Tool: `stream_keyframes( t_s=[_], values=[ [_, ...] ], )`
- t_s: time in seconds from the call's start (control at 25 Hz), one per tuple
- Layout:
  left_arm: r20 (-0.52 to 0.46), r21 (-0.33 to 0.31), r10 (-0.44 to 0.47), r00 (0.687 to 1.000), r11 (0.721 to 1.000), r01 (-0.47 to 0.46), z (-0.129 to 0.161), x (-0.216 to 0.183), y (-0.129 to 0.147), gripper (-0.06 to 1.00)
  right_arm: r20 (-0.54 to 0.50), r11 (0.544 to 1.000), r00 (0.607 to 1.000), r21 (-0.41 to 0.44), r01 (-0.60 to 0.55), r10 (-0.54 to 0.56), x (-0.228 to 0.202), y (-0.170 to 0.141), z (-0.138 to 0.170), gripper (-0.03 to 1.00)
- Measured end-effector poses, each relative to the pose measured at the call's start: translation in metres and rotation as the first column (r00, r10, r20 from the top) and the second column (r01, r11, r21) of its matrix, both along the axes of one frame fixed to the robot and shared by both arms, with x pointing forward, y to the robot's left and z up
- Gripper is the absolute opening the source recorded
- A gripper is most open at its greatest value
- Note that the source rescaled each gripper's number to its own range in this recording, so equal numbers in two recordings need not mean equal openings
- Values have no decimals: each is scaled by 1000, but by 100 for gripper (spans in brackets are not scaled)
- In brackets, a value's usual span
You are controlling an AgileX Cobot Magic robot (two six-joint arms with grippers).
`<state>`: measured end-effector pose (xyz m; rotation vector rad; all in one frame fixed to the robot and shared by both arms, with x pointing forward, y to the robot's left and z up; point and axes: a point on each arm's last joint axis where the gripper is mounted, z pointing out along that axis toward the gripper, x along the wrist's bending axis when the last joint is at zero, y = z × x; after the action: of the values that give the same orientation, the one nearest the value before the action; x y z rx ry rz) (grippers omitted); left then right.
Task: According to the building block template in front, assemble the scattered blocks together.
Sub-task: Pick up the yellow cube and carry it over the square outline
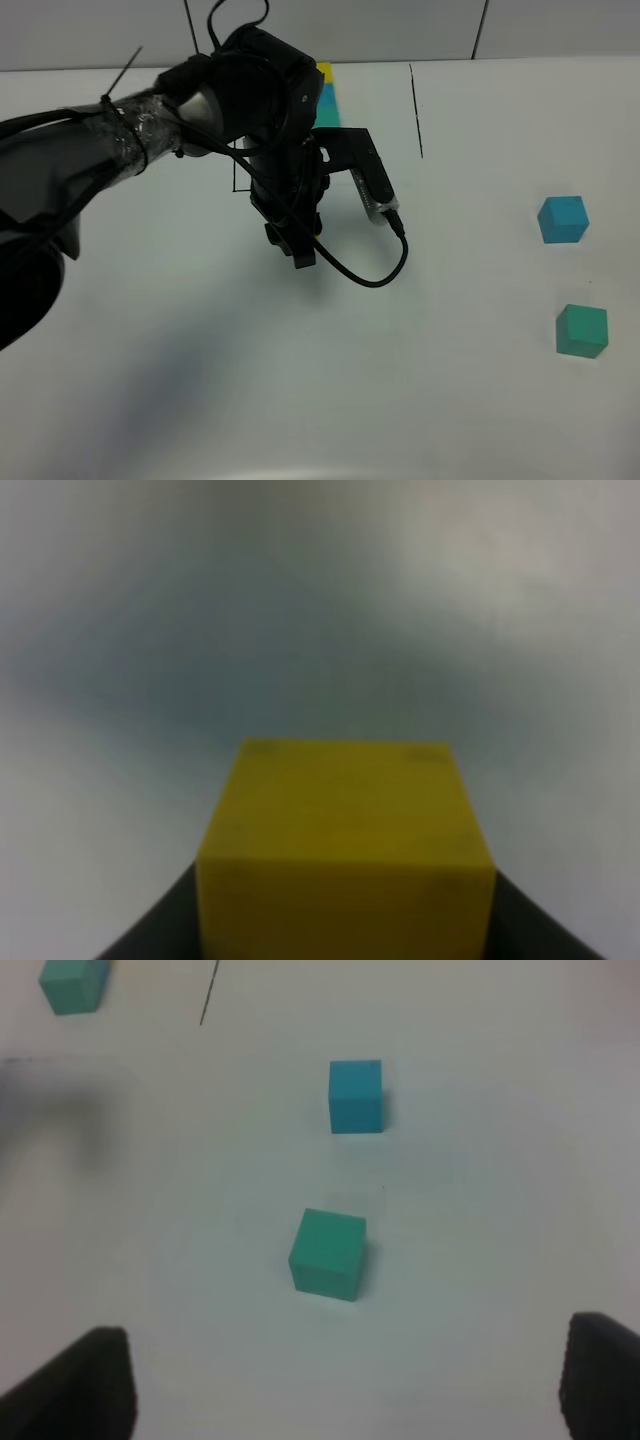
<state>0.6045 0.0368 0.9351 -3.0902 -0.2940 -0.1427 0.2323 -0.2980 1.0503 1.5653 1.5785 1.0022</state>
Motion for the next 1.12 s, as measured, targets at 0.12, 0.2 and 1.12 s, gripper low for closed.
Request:
stream_keyframes(
  t_s=[0.12,0.2,1.12],
  values=[
    [-8,8,-44,999,999,44,-11,5,-10,0,0,1000,1000,0,0,0,0,0,0,72],
    [-11,10,-74,997,997,74,-18,8,-14,0,0,1000,1000,0,0,0,0,0,0,72],
    [-14,11,-183,983,983,184,-48,19,-23,0,1,1000,1000,1,-1,1,0,0,0,72]
  ],
)
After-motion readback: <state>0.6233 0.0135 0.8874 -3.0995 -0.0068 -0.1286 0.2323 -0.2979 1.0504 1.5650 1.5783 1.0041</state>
